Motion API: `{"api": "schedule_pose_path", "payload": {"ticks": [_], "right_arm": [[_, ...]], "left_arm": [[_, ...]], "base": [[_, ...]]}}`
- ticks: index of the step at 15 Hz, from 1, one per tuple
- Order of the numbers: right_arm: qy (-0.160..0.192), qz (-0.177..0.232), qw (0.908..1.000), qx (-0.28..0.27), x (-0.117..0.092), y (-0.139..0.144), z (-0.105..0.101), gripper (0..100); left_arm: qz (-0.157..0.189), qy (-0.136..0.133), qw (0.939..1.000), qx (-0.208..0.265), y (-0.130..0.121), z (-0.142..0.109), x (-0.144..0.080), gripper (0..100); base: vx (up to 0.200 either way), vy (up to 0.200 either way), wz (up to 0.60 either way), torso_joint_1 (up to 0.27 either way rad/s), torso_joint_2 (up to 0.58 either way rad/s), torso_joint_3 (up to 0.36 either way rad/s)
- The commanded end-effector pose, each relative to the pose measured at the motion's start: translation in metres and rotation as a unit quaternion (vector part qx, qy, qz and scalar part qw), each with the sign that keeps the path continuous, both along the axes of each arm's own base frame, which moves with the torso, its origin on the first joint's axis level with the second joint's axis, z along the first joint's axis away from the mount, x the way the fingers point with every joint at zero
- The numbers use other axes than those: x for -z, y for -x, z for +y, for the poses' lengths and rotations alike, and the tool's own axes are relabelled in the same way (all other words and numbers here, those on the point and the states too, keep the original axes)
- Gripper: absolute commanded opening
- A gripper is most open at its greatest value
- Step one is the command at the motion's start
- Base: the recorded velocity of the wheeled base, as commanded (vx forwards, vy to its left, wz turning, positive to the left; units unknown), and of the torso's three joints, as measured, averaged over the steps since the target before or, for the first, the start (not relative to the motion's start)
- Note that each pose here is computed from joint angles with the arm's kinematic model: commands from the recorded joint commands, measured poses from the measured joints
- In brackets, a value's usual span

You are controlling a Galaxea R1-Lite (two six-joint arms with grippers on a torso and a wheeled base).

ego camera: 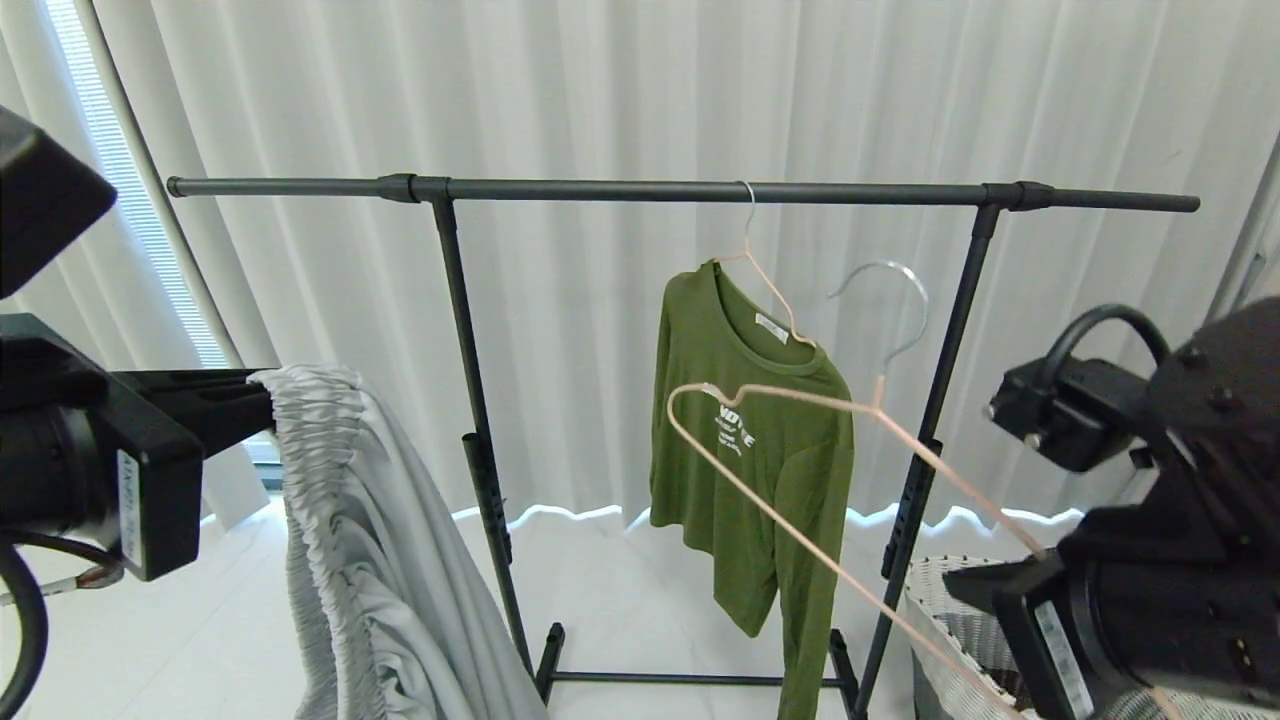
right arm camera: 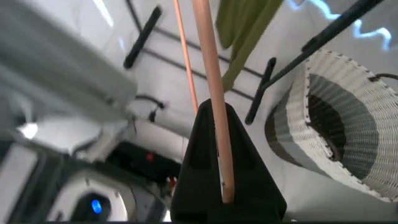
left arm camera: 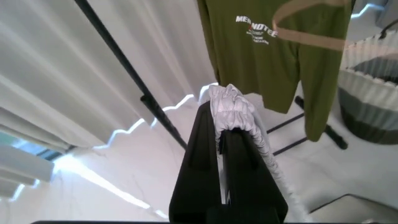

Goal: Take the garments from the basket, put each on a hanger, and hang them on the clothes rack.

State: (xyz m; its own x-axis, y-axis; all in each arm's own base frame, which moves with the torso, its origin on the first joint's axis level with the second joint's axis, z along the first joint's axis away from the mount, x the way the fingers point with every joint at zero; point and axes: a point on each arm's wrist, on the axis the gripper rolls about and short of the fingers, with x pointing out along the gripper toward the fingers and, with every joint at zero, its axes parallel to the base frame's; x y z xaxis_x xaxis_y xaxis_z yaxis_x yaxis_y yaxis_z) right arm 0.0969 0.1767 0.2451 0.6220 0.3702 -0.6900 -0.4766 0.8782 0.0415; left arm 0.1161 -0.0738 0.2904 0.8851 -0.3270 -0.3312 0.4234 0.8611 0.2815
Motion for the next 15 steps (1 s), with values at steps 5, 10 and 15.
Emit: {"api": "schedule_pose_path", "payload": {"ticks": [5, 10, 15], "right_arm": [[-0.050, 0.029, 0.9883, -0.141, 0.005, 0.039, 0.006, 0], [-0.064, 0.036, 0.9791, -0.189, 0.013, 0.048, 0.014, 0], [-0.075, 0.034, 0.9776, -0.194, 0.021, 0.044, 0.037, 0]], "left_arm": [[0.084, 0.012, 0.9955, -0.043, -0.031, -0.015, 0.022, 0], [0.124, -0.001, 0.9874, -0.099, -0.060, -0.015, 0.039, 0], [0.133, 0.010, 0.9821, -0.134, -0.066, -0.015, 0.044, 0]], "base": [[0.000, 0.000, 0.00, 0.000, 0.00, 0.000], [0.000, 0.000, 0.00, 0.000, 0.00, 0.000], [0.000, 0.000, 0.00, 0.000, 0.00, 0.000]]}}
